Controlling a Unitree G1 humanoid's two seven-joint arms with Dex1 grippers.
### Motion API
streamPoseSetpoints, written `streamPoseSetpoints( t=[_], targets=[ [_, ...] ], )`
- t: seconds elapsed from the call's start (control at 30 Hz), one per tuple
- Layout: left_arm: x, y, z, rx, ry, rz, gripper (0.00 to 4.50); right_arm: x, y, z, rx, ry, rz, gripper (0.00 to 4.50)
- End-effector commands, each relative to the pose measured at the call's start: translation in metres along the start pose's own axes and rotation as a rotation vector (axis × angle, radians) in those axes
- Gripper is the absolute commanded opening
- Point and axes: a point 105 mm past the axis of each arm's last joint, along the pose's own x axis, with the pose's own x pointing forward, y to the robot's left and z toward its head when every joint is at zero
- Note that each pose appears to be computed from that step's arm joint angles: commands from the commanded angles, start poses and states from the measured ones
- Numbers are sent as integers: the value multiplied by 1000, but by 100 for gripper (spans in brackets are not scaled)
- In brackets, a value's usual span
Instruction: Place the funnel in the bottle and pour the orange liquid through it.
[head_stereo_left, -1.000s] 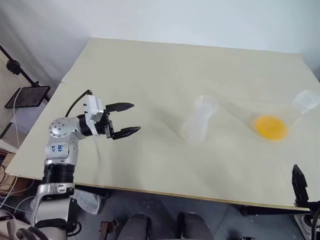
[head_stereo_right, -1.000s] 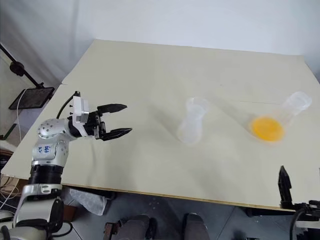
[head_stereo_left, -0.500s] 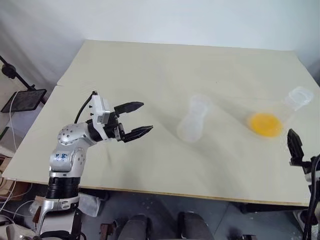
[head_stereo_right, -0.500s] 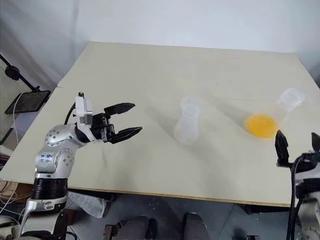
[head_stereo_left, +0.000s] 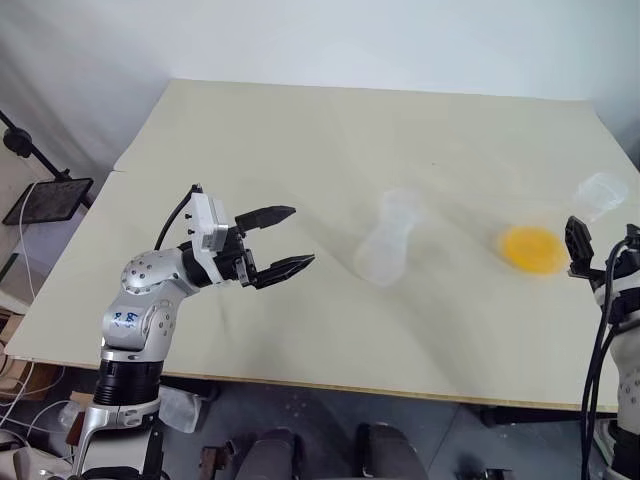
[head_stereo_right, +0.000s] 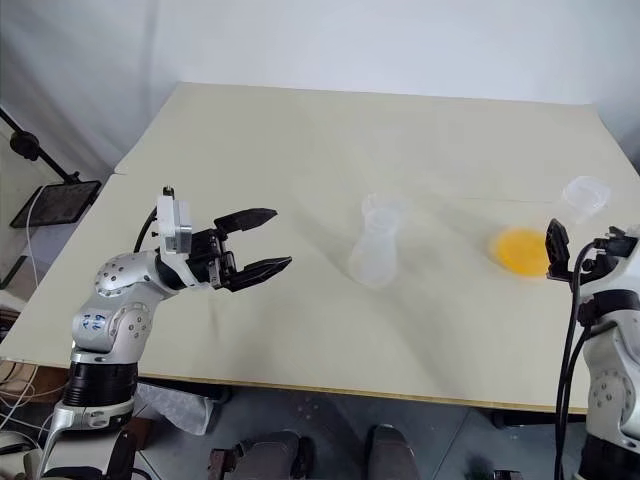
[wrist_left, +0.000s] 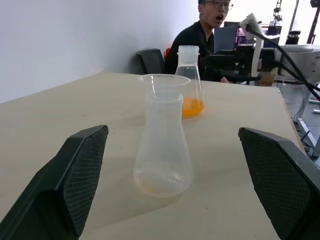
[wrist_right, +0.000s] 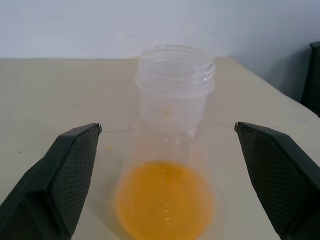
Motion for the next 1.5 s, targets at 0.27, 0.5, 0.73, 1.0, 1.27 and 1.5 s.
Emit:
streamPoseSetpoints(
  t=[0.27,0.5,0.73,1.0,1.27,1.5],
  targets=[
    [4,-5,16,51,-37,-28,444,26,3,11,-14,-76,27,450],
    [6,-5,18,64,-40,-34,444,43,2,12,13,-108,8,450],
    [7,-6,19,75,-43,-38,444,54,4,11,29,-122,10,450],
    [7,-6,20,86,-44,-34,450,58,8,11,46,-142,27,242],
    [5,-6,19,93,-44,-25,450,55,30,34,66,-225,160,242],
    [5,-5,17,95,-40,-28,450,44,83,63,-85,-278,378,242]
  ],
)
